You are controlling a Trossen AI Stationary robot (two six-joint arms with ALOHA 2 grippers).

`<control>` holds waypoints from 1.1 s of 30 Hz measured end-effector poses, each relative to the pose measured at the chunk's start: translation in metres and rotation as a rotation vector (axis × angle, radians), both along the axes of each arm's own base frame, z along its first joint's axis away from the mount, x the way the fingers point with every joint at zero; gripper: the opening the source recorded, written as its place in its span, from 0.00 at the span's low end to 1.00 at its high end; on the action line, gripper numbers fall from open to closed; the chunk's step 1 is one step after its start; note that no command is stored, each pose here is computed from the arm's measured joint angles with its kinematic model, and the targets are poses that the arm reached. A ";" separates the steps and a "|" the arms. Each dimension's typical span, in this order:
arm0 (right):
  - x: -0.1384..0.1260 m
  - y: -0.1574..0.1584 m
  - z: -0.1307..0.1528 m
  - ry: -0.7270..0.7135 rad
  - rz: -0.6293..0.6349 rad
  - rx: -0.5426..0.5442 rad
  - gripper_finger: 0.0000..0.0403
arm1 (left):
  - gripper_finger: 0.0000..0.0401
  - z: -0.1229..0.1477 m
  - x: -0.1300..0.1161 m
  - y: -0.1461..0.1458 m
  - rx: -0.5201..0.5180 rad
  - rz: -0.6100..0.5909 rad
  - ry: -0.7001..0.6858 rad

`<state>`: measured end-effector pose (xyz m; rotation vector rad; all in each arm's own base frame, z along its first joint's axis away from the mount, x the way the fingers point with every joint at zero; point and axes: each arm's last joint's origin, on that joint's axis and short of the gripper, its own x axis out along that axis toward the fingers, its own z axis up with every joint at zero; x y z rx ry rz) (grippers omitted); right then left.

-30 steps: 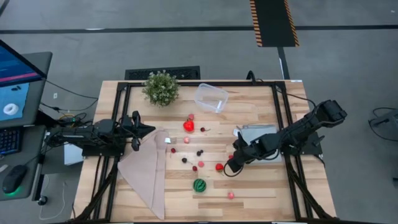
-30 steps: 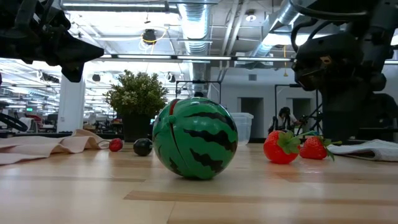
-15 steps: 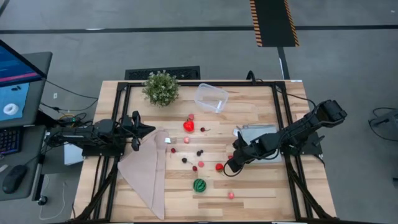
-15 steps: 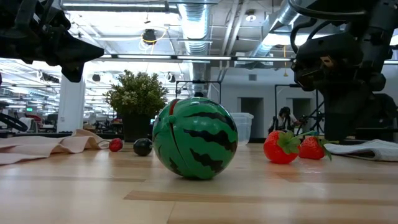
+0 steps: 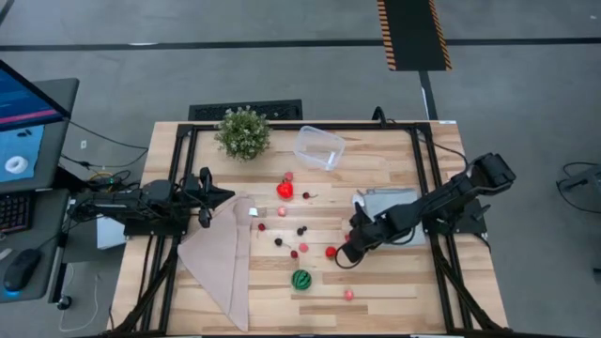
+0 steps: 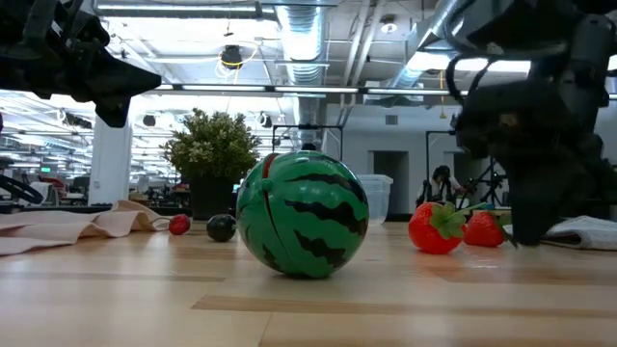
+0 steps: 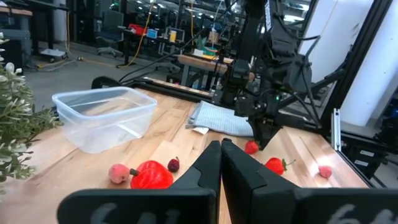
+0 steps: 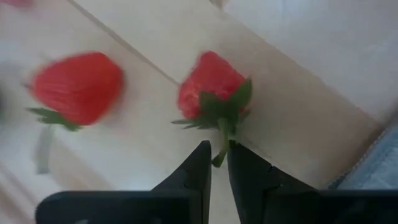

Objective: Pick and placing Produce into tupperware
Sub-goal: Put the strawberry into the transparent bin

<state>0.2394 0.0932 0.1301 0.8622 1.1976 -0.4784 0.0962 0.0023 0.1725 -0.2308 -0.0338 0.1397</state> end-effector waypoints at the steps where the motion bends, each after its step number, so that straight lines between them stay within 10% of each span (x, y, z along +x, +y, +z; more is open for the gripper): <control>1: 0.001 0.000 -0.001 -0.001 0.003 0.000 0.19 | 0.00 0.000 0.000 0.000 0.000 0.001 0.000; 33: 0.013 -0.022 0.012 -0.123 0.054 -0.041 0.05 | 0.00 0.000 0.000 0.000 0.027 0.013 0.004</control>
